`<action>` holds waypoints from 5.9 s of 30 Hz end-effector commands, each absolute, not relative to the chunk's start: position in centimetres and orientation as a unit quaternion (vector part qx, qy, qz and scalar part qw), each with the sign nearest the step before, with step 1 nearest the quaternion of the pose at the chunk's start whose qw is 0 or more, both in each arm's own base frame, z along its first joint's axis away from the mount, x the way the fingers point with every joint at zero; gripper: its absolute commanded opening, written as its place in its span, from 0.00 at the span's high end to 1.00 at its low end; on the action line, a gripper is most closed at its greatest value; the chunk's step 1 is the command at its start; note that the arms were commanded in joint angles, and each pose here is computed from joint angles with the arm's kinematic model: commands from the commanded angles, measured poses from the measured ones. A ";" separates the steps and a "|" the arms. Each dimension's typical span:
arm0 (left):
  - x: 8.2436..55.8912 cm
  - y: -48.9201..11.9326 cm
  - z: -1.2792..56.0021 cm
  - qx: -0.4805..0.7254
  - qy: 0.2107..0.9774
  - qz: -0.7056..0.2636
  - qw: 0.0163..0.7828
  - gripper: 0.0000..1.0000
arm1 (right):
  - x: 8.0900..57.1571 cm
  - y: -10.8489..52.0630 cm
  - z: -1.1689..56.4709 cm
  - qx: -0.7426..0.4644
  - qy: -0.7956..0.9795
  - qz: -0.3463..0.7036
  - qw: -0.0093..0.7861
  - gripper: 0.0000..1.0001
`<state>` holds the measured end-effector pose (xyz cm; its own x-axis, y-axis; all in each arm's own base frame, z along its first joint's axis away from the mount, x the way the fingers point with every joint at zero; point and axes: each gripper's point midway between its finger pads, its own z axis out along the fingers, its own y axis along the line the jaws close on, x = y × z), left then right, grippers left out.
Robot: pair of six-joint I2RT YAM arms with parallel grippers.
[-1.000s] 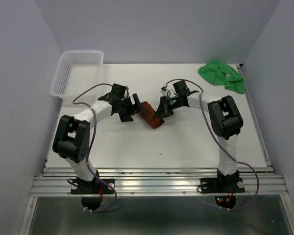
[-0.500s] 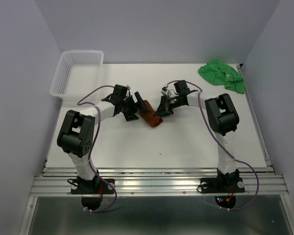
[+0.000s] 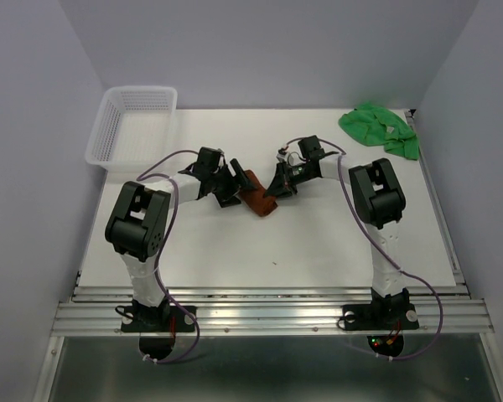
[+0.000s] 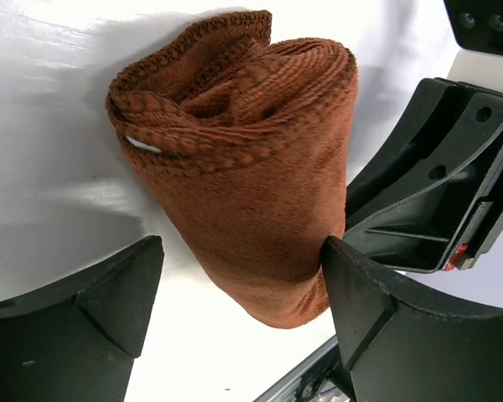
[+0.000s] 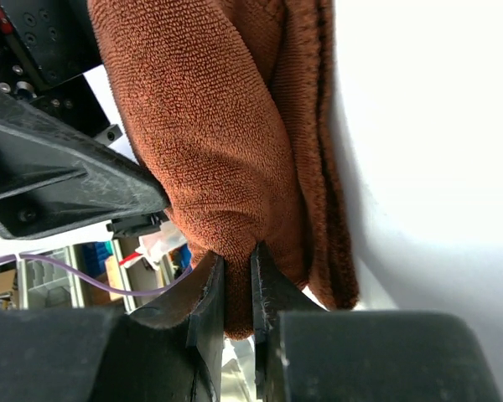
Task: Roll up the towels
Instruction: Roll the towel, then place the rolled towel into the container
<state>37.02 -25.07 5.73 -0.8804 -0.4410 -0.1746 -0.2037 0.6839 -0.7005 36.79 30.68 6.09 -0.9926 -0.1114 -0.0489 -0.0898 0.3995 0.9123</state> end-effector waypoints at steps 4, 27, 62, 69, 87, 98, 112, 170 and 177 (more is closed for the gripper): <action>38.2 -25.7 5.5 -0.173 0.901 -0.356 0.179 0.16 | 38.0 29.1 3.9 0.024 -0.849 -0.527 0.023 0.99; 41.4 -26.1 3.2 -0.183 0.905 -0.319 0.211 0.65 | 39.2 27.4 1.5 0.001 -0.862 -0.505 0.036 0.90; 52.0 -11.1 33.9 -0.168 0.738 -0.336 0.561 1.00 | 42.7 18.9 25.9 0.029 -0.866 -0.291 -0.405 0.00; 57.7 -3.0 36.7 -0.202 0.684 -0.323 0.622 1.00 | 44.0 18.9 25.6 0.025 -0.868 -0.281 -0.408 0.00; 67.8 8.7 31.3 -0.265 0.627 -0.355 0.640 1.00 | 46.6 18.9 23.4 0.021 -0.882 -0.258 -0.394 0.00; 69.3 10.5 26.5 -0.299 0.634 -0.338 0.628 1.00 | 47.4 18.9 21.6 0.013 -0.892 -0.247 -0.377 0.00; 70.3 12.1 20.4 -0.344 0.650 -0.291 0.612 1.00 | 48.3 19.2 19.5 0.011 -0.902 -0.244 -0.356 0.00; 68.4 14.1 14.0 -0.463 0.677 -0.221 0.528 0.05 | 48.7 19.4 16.8 0.033 -0.916 -0.235 -0.323 0.00; 67.8 13.9 16.5 -0.466 0.668 -0.230 0.533 0.01 | 48.5 19.5 16.8 0.040 -0.916 -0.238 -0.322 0.00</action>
<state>68.27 11.78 8.53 -0.1064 -0.8702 -0.4811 -0.4396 0.4752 -0.7622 47.96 19.52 15.31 -0.8134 0.0886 -0.5749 -0.1917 0.8923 0.4087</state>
